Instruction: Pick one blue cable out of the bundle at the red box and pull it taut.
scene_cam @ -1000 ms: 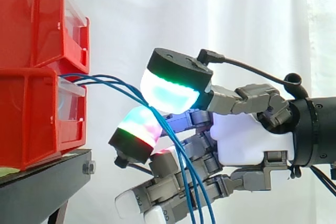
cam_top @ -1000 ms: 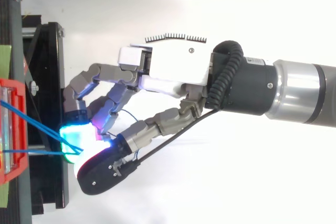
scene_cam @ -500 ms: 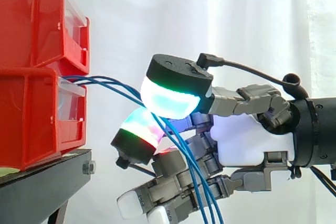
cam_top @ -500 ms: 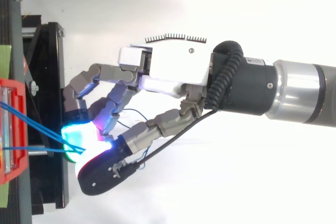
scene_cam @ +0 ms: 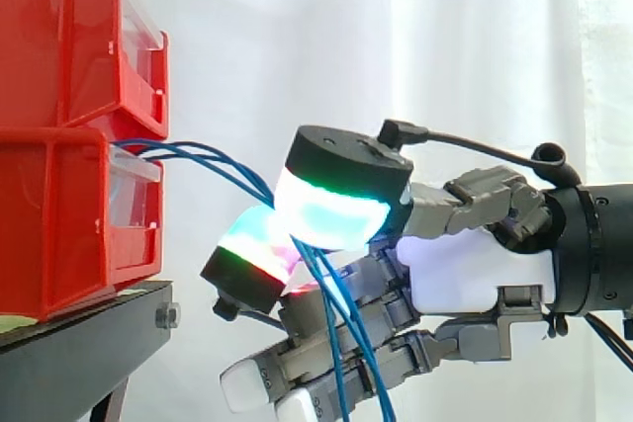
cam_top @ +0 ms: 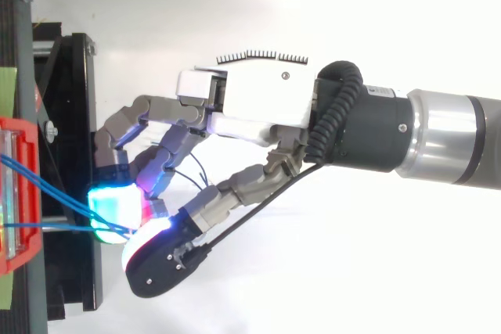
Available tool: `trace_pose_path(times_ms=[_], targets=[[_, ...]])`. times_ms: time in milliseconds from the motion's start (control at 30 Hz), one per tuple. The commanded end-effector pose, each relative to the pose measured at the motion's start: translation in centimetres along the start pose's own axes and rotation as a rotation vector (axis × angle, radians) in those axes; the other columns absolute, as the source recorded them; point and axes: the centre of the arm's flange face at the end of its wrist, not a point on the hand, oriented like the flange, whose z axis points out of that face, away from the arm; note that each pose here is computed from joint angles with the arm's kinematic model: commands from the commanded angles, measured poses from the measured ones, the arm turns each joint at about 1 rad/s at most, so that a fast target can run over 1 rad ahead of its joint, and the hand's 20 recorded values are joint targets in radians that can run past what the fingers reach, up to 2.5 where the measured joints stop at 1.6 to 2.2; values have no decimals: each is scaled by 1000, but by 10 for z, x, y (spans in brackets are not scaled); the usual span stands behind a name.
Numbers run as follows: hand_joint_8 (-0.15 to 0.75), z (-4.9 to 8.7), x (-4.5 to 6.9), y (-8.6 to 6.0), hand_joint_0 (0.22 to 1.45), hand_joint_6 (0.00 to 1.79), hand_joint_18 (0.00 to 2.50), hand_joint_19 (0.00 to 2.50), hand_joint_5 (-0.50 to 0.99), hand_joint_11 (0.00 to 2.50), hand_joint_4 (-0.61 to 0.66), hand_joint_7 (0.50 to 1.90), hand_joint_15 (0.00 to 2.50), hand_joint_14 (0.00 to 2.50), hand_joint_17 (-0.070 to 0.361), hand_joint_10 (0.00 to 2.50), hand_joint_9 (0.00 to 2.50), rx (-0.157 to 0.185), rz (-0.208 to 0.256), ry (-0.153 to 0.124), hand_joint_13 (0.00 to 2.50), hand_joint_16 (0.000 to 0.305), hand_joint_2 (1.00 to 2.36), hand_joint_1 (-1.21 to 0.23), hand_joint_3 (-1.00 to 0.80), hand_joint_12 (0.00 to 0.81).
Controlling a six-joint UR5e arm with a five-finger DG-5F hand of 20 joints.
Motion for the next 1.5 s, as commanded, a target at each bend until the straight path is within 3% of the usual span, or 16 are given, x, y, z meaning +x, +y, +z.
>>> trace_pose_path(times_ms=[0,167,300,467,633,733,933,1167,1467], targets=[[341,0,0,-1,794,935,689,324,-186,1126,119,987,368,14,108,14,1019,2,0,1,723,48,1000,-973,-500,362],[356,0,0,0,641,933,676,365,-186,1142,151,975,378,14,110,14,1032,-1,0,1,715,49,1000,-956,-500,365],[377,0,0,-1,558,916,679,405,-165,1142,172,1033,398,15,114,12,1089,2,0,1,731,51,1000,-849,-500,376],[374,0,0,-1,587,905,697,443,-149,1156,173,1095,403,15,114,14,1125,2,0,1,749,51,1000,-796,-500,375],[366,0,0,-1,619,913,703,440,-166,1173,174,1064,413,17,115,13,1105,2,0,1,746,51,1012,-815,-330,377],[380,0,0,-1,533,907,703,450,-168,1163,170,988,415,15,123,12,1097,2,0,1,739,55,1001,-789,-483,390],[408,0,0,-1,475,852,711,452,-148,1115,170,921,406,14,134,12,1082,2,0,1,735,59,1000,-727,-500,411],[409,-1,0,-2,468,826,700,451,-126,1089,183,1009,398,14,134,14,1091,3,-1,1,729,60,1000,-714,-500,416],[388,-1,0,-2,533,884,686,454,-133,1128,183,1149,403,14,123,14,1100,3,-1,1,726,55,1000,-847,-500,394]])
